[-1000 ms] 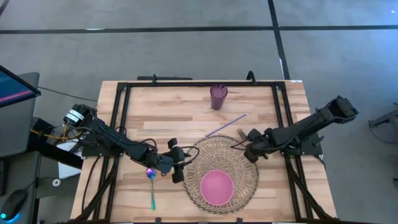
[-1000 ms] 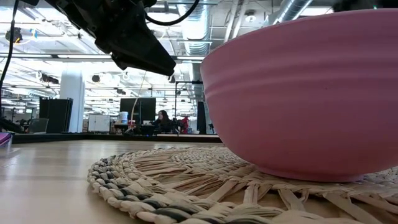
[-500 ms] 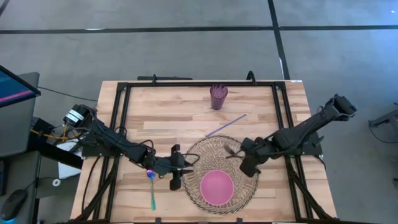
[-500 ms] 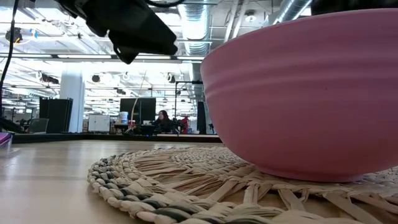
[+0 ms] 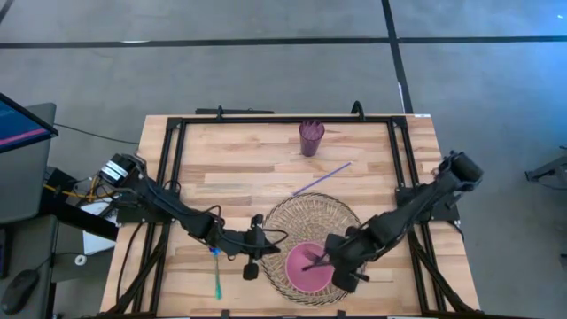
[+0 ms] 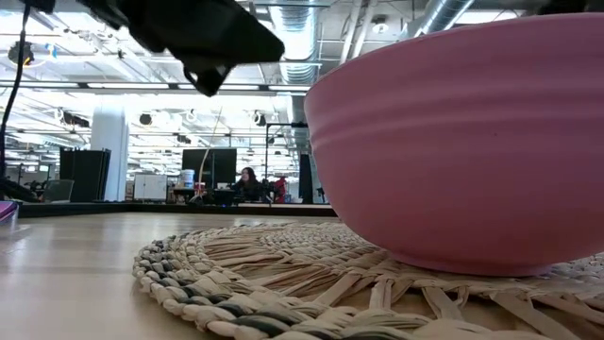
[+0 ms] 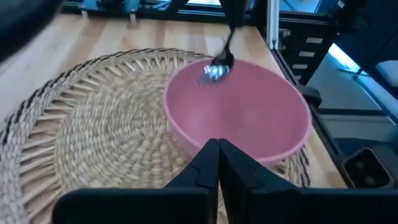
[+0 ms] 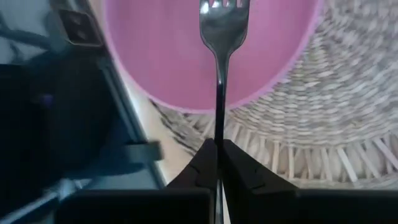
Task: Pick & Place Utensil
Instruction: Put the black fork into the pink bowl on the woven mat
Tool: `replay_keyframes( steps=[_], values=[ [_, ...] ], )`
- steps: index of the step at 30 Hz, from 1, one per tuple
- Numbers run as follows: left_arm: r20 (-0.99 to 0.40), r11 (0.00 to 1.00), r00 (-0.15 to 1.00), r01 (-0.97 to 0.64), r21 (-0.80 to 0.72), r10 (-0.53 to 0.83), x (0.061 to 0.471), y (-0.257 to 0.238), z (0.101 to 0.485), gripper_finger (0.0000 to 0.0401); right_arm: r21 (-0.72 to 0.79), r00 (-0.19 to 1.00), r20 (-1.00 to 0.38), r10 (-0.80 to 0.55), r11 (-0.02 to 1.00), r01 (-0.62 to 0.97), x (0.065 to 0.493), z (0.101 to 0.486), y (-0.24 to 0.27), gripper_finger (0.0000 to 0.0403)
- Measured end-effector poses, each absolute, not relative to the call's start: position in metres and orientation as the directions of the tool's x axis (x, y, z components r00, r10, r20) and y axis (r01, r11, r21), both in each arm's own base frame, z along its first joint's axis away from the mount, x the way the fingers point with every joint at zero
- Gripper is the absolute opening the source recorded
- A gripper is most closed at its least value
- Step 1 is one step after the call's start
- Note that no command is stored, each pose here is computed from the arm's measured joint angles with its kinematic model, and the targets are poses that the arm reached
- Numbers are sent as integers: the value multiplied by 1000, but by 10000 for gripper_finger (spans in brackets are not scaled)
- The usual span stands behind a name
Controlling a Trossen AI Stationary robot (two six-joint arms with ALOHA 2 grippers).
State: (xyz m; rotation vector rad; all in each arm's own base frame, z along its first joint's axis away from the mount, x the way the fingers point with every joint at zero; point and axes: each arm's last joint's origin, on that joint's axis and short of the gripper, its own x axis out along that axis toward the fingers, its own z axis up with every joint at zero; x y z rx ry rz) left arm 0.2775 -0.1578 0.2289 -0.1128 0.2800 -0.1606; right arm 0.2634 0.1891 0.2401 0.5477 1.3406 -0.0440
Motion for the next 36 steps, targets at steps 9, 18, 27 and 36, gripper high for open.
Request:
replay_keyframes(
  steps=[9,18,27,36],
  values=[
    [-182,970,956,207,-131,-228,292,-168,215,7,362,121,-932,342,867,341,290,221,206,0],
    [-181,959,946,247,-139,-270,296,-171,206,7,408,106,-912,395,856,318,312,219,195,0],
    [-208,957,938,251,-145,-277,303,-165,197,7,415,59,-906,419,851,322,323,205,185,5],
    [-188,951,937,268,-154,-294,304,-166,197,7,426,57,-899,433,840,335,327,204,179,5]
  ],
)
